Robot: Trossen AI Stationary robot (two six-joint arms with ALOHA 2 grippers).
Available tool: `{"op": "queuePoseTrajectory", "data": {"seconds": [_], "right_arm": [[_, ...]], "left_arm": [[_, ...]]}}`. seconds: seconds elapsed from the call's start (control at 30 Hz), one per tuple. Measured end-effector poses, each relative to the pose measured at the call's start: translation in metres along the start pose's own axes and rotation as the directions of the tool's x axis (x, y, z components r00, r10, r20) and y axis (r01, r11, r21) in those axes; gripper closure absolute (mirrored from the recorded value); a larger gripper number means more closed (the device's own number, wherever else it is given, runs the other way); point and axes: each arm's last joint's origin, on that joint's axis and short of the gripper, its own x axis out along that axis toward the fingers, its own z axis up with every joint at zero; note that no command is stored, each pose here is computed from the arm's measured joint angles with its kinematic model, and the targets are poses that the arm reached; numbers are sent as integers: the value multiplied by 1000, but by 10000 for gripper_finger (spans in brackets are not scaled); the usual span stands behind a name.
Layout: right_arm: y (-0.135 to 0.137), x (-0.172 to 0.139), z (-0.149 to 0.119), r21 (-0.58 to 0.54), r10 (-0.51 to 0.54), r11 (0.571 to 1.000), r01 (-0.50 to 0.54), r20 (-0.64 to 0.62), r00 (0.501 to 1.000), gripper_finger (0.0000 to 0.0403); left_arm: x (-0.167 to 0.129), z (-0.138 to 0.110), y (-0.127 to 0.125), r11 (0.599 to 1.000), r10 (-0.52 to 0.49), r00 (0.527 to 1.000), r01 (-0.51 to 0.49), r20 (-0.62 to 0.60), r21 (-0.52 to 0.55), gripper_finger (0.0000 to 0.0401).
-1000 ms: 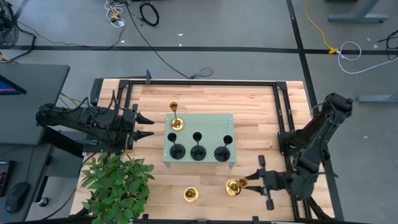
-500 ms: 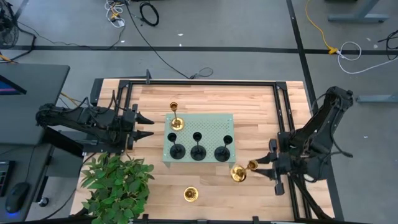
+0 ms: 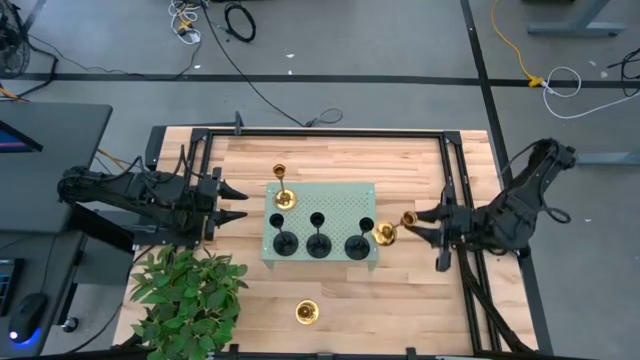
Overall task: Pick & Place candle stick holders
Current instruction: Put the bottom right golden candle holder aligned with the black candle holder on the shelf
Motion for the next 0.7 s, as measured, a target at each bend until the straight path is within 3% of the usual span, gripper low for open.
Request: {"op": "queuePoseTrajectory", "data": {"seconds": [0.33,0.7], "right_arm": [[-32,15,7,-32,-66,997,66,-2,998,316],[-65,41,9,-29,-37,999,36,-32,999,316]], "left_arm": [[0,0,0,1000,0,1000,0,0,1,183],[0,0,0,1000,1,1000,-1,0,3,183]]}}
